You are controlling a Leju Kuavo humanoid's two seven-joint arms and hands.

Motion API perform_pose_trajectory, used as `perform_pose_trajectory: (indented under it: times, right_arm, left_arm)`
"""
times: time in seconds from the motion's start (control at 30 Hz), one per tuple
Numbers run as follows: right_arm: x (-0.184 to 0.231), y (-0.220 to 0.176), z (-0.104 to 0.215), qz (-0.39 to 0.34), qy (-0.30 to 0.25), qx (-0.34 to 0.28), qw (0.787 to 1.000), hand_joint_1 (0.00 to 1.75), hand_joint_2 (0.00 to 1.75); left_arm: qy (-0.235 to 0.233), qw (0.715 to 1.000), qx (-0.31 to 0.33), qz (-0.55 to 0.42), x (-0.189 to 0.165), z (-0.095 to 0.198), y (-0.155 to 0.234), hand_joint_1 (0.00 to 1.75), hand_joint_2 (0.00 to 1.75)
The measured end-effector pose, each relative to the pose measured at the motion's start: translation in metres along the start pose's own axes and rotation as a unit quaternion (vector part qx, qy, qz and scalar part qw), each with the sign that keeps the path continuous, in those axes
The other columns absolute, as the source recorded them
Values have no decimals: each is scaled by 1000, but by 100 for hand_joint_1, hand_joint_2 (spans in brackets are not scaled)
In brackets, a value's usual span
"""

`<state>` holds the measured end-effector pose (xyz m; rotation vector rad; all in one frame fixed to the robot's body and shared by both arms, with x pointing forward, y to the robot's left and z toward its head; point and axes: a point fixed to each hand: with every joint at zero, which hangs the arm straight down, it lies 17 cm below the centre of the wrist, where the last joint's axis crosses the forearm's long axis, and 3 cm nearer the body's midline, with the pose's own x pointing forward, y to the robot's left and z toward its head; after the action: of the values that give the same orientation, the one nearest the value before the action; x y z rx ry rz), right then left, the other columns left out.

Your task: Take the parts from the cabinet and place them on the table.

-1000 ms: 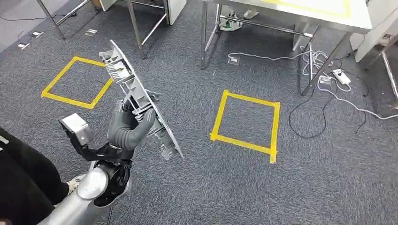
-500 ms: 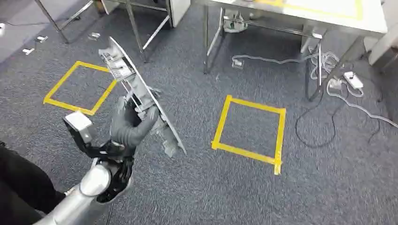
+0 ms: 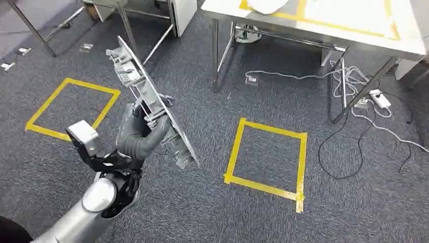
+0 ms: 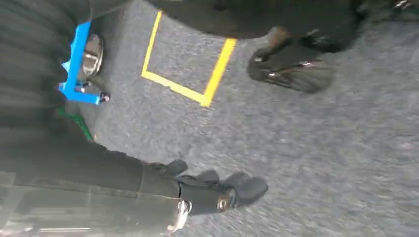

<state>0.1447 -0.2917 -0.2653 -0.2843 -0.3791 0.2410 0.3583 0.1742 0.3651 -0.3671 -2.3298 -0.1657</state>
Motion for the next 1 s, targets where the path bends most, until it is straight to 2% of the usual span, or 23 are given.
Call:
perform_pose_trajectory:
  times: [0.23,0.5,0.6,1.0]
  right_arm:
    - [18,-1,-2,-7,-13,0,1000,0,175]
    - [7,-12,-4,3,-6,-7,1000,0,175]
    - [12,-7,-3,5,-10,-2,1000,0,175]
    - [-12,8,3,-12,16,12,1000,0,175]
  left_arm:
    - [0,1000,-6,-1,0,0,-4,175,175]
    - [5,1000,-10,-5,-4,2,-8,175,175]
    - [6,1000,-12,-5,-4,3,-10,175,175]
    - [2,999,-29,20,-5,-4,-23,175,175]
